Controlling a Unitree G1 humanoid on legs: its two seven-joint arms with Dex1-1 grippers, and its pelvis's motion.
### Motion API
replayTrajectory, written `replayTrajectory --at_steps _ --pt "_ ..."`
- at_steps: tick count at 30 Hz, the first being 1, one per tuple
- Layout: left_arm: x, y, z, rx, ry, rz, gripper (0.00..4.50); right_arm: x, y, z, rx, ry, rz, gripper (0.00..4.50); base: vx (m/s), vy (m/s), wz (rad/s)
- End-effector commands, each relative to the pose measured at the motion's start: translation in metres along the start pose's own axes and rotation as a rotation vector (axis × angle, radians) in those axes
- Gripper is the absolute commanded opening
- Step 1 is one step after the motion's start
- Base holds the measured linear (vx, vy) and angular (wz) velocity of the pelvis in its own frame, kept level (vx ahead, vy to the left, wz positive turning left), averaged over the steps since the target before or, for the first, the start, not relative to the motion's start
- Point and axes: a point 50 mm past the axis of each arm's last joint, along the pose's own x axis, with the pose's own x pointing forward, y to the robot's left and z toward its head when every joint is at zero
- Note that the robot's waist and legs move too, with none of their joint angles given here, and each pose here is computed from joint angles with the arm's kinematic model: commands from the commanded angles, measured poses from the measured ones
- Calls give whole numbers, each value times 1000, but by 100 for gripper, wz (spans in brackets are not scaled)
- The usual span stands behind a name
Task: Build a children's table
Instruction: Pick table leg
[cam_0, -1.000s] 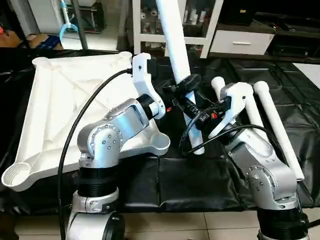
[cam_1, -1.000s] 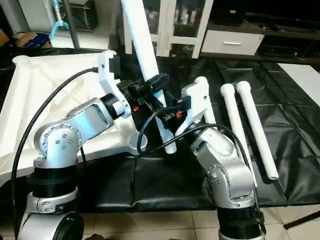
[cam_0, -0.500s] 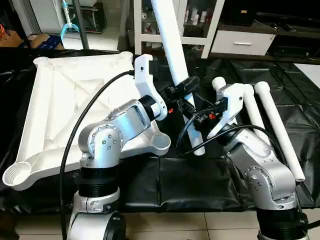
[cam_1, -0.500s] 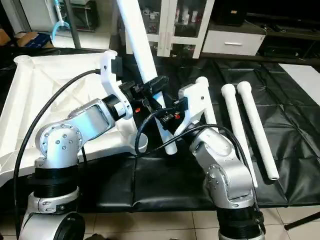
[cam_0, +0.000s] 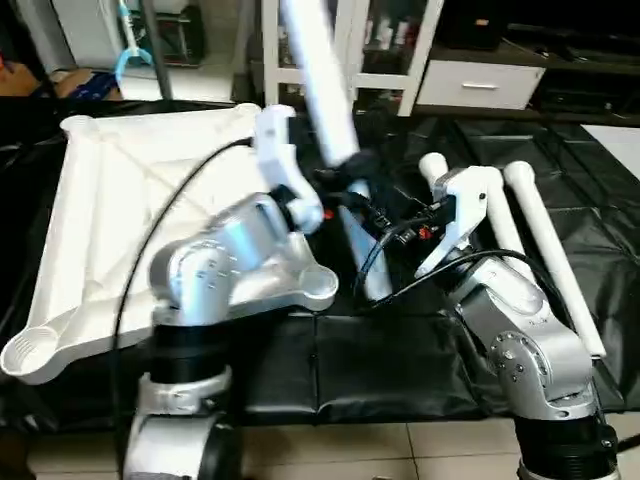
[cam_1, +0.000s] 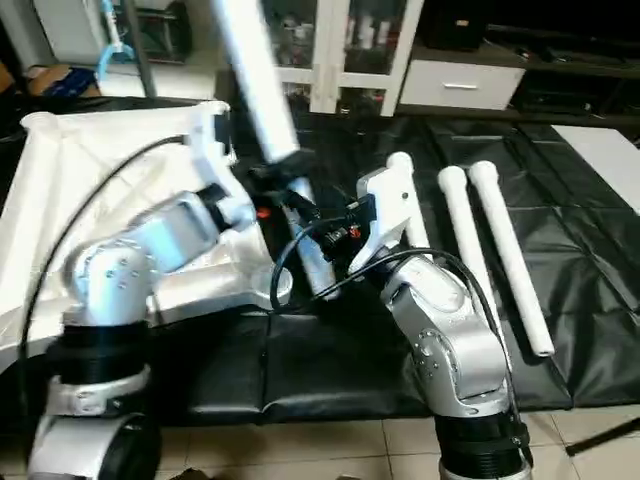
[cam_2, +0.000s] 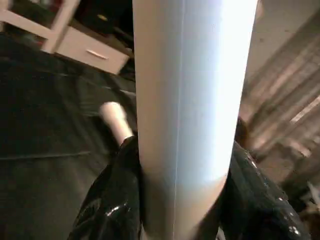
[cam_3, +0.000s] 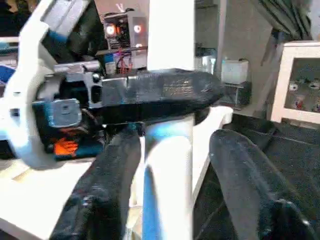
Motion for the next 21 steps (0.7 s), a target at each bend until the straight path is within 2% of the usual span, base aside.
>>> replayTrajectory --at_steps 1,4,8,11,12,13,14,15,16,18,20,21 --pt "3 -6 8 24 -21 -20 166 -1 6 7 -29 -12 50 276 0 0 0" --pt "2 -5 10 36 -24 -16 166 -3 10 3 -54 39 95 306 0 0 0" --pt "0 0 17 113 -23 6 166 -12 8 4 -118 94 121 342 0 0 0" --pt "-6 6 30 271 38 -20 166 -27 -15 28 -258 97 64 365 0 0 0" --pt "-6 6 30 271 38 -20 166 -27 -15 28 -258 97 64 375 0 0 0" --pt "-12 10 34 347 103 -39 166 -33 -27 45 -421 120 28 385 0 0 0" --pt "-14 11 35 374 129 -44 166 -35 -32 51 -496 136 14 391 0 0 0" --pt "-14 11 35 374 129 -44 166 -35 -32 51 -496 136 14 397 0 0 0" --pt "-18 13 35 405 188 -67 166 -34 -44 63 -727 181 -44 405 0 0 0" --pt "-21 12 32 409 245 -92 166 -30 -49 73 -985 215 -53 427 0 0 0" --pt "-22 12 25 435 307 -111 166 -22 -52 84 -1139 207 -53 432 0 0 0" --pt "-22 13 19 451 357 -117 166 -15 -52 97 -1209 156 -62 432 0 0 0"
